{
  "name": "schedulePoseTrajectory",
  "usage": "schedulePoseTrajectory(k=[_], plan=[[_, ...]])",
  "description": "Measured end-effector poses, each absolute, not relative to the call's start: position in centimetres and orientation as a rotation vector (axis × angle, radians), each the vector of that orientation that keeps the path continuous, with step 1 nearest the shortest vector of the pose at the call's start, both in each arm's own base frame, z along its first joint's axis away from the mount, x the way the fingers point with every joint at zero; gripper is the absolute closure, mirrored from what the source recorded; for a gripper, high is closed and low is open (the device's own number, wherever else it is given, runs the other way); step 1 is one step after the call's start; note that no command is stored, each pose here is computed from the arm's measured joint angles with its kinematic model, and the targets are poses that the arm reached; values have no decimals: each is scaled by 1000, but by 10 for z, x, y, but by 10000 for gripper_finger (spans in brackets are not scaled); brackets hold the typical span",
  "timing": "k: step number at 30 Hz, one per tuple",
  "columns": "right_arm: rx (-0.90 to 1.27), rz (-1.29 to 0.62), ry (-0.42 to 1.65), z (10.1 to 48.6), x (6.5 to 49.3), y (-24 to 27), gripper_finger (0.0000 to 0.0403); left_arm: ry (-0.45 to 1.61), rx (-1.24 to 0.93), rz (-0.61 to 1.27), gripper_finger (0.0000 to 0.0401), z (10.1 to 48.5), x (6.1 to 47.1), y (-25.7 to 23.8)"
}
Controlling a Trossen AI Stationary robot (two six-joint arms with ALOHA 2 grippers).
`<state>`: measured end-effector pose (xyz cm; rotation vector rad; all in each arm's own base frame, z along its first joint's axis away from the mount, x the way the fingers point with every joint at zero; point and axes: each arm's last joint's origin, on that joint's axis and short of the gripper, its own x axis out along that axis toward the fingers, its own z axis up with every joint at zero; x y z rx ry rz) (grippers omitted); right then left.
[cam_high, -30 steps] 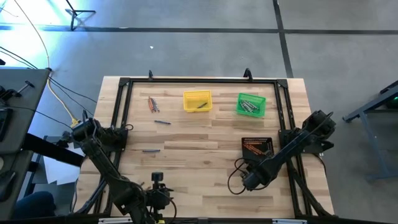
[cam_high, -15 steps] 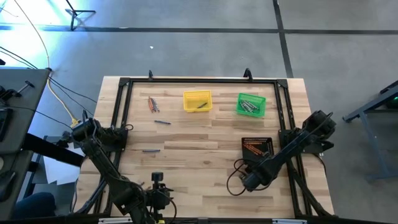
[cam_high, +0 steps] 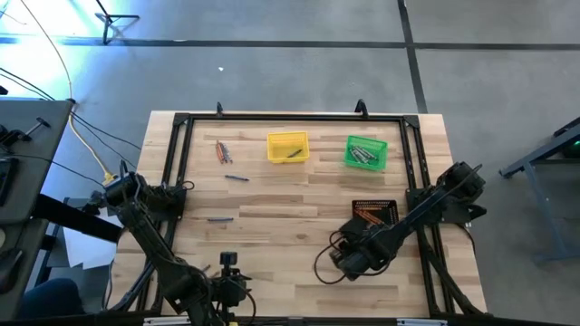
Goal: Sort crayons
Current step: Put the orange crayon into the black basket
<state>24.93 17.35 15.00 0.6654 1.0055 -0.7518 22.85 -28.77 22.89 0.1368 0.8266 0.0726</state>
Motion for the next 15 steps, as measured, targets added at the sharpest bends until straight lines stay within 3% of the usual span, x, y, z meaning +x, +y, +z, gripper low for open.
schedulePoseTrajectory(k=[15], plan=[[669, -776, 1001, 124, 272, 166, 284, 831, 157, 38, 286, 229, 220, -294]])
